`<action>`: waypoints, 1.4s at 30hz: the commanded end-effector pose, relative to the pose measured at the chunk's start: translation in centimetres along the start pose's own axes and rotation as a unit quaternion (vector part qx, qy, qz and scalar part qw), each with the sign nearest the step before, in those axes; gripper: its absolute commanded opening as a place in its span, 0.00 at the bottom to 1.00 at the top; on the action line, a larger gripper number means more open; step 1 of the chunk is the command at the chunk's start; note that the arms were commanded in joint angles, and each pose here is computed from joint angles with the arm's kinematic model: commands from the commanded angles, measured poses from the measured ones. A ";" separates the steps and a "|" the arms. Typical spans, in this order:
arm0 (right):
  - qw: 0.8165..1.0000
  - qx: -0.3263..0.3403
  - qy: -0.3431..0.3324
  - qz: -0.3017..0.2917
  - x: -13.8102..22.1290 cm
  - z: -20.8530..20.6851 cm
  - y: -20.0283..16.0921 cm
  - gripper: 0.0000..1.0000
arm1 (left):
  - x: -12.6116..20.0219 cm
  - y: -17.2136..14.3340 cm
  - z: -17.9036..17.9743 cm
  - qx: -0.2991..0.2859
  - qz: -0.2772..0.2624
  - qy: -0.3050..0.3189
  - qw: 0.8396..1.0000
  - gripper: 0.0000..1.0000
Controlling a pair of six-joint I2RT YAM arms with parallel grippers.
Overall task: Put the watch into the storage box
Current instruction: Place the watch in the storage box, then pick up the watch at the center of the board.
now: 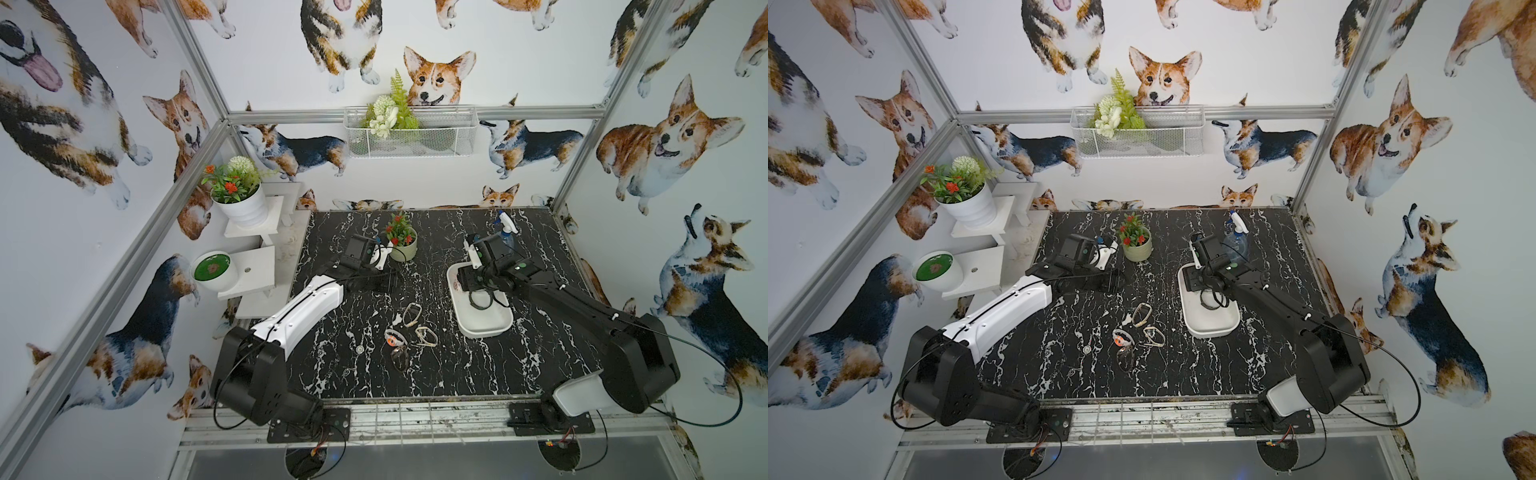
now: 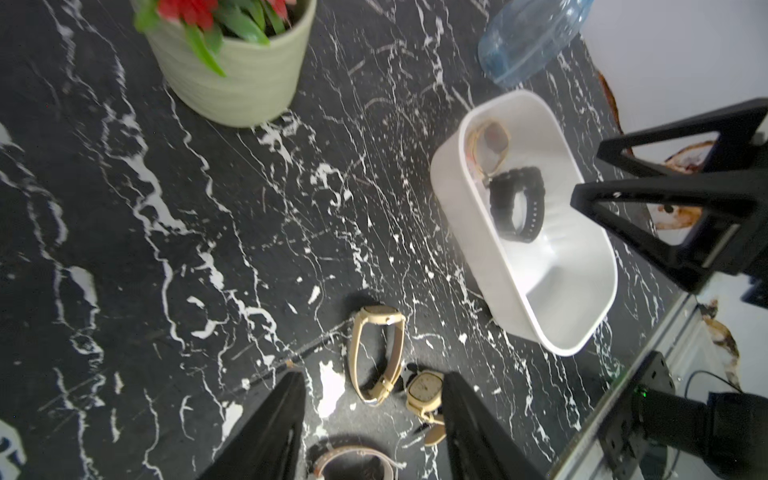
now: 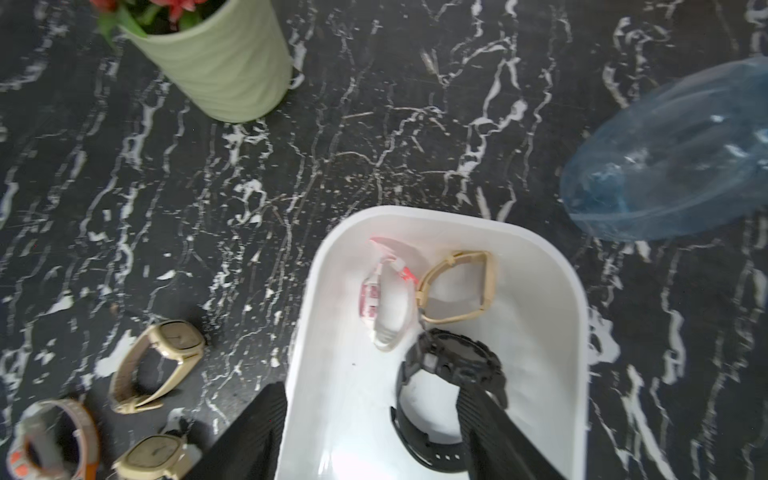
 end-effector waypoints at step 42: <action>0.975 0.002 0.218 -0.034 -1.9 7.3 1.3 0.64 | -10.2 -6.2 2.7 -0.020 0.153 0.081 0.985 0.26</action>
Point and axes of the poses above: each gripper's point midway between its finger pads, its own x axis back along the fingers, its own z axis along the line the jaws close on, y = z × x, the point moved 4 cm from there along x, back along the fingers, and after that the axes turned 12 degrees about x, right-handed, at the moved point
